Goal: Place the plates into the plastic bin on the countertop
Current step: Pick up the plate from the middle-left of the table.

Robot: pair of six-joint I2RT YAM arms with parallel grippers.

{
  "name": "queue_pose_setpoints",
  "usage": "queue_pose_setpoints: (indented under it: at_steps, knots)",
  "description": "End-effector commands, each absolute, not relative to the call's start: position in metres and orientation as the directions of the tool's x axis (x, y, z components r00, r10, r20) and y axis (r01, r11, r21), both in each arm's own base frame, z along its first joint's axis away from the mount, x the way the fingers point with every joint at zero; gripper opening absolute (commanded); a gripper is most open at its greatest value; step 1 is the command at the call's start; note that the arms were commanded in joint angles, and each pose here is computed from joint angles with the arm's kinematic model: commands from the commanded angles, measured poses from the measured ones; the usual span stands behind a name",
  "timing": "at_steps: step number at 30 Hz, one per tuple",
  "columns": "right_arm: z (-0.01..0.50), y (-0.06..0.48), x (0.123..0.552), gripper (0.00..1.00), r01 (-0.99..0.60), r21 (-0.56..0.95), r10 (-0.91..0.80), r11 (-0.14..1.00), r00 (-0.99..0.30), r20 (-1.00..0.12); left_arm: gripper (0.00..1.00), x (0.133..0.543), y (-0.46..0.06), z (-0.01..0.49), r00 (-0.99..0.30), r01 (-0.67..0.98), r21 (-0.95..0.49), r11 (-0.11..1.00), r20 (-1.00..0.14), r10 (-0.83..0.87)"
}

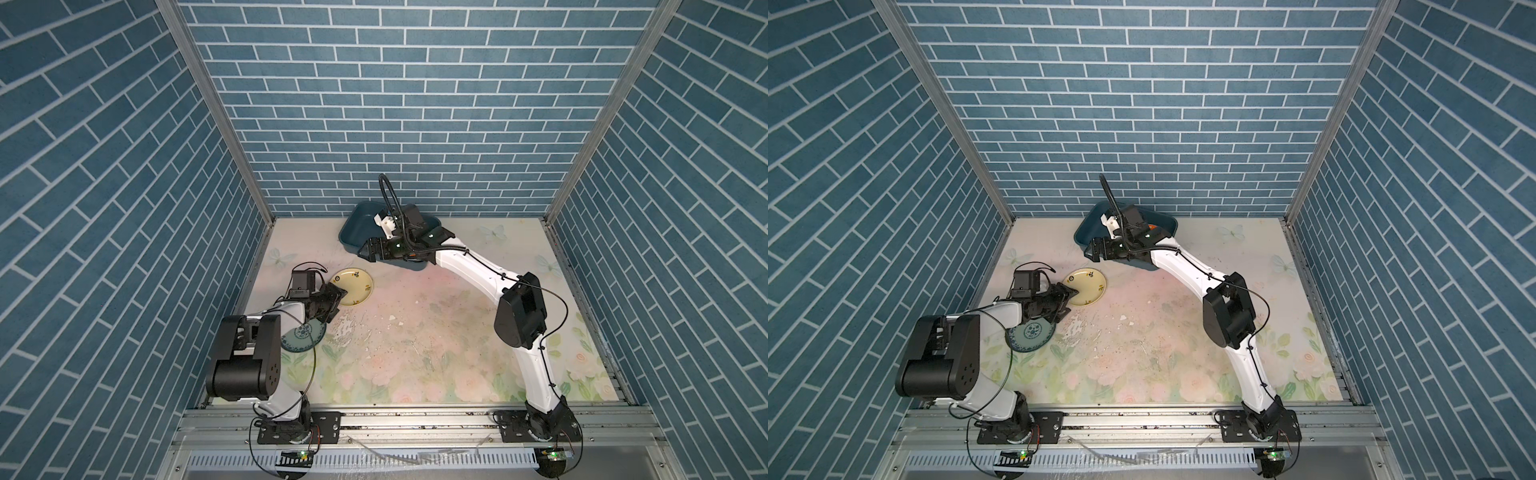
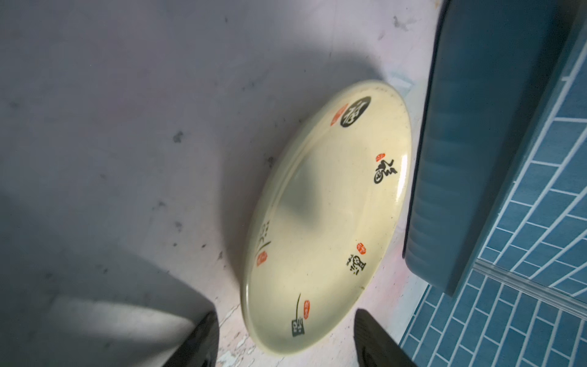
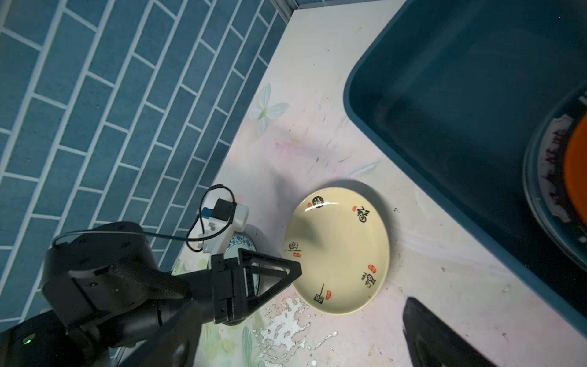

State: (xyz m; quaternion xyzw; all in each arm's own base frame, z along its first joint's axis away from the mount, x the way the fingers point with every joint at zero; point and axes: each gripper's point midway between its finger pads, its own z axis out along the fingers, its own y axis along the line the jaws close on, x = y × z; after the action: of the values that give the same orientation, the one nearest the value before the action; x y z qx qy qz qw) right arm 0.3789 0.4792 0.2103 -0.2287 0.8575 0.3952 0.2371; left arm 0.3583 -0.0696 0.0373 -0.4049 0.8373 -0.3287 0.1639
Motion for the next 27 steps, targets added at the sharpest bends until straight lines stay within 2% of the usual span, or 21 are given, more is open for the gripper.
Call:
queue_pose_setpoints:
  at_steps: [1,4,10,18,21,27]
  knots:
    - [0.203,0.484,0.376,0.98,-0.601,0.527,-0.244,0.601,-0.766,-0.594,0.6,0.35,-0.068,0.022,-0.643,-0.596,-0.643,0.481,0.024,-0.765]
    - [0.198,0.483,0.375,0.98,-0.593,0.506,-0.244,0.627,-0.766,-0.595,0.48,0.36,-0.069,0.02,-0.652,-0.59,-0.651,0.477,0.035,-0.758]
    - [0.189,0.475,0.375,0.98,-0.552,0.478,-0.219,0.683,-0.779,-0.587,0.32,0.363,-0.071,0.01,-0.673,-0.589,-0.645,0.486,0.059,-0.738]
    - [0.202,0.453,0.376,0.98,-0.492,0.459,-0.144,0.739,-0.782,-0.607,0.05,0.362,-0.07,0.021,-0.708,-0.57,-0.626,0.532,0.046,-0.705]
    - [0.209,0.447,0.378,0.98,-0.485,0.439,-0.13,0.756,-0.77,-0.625,0.0,0.363,-0.068,0.038,-0.724,-0.55,-0.617,0.563,0.016,-0.69]
    - [0.246,0.428,0.394,0.98,-0.466,0.406,-0.056,0.786,-0.708,-0.704,0.0,0.359,-0.06,0.095,-0.748,-0.501,-0.595,0.629,-0.069,-0.66]
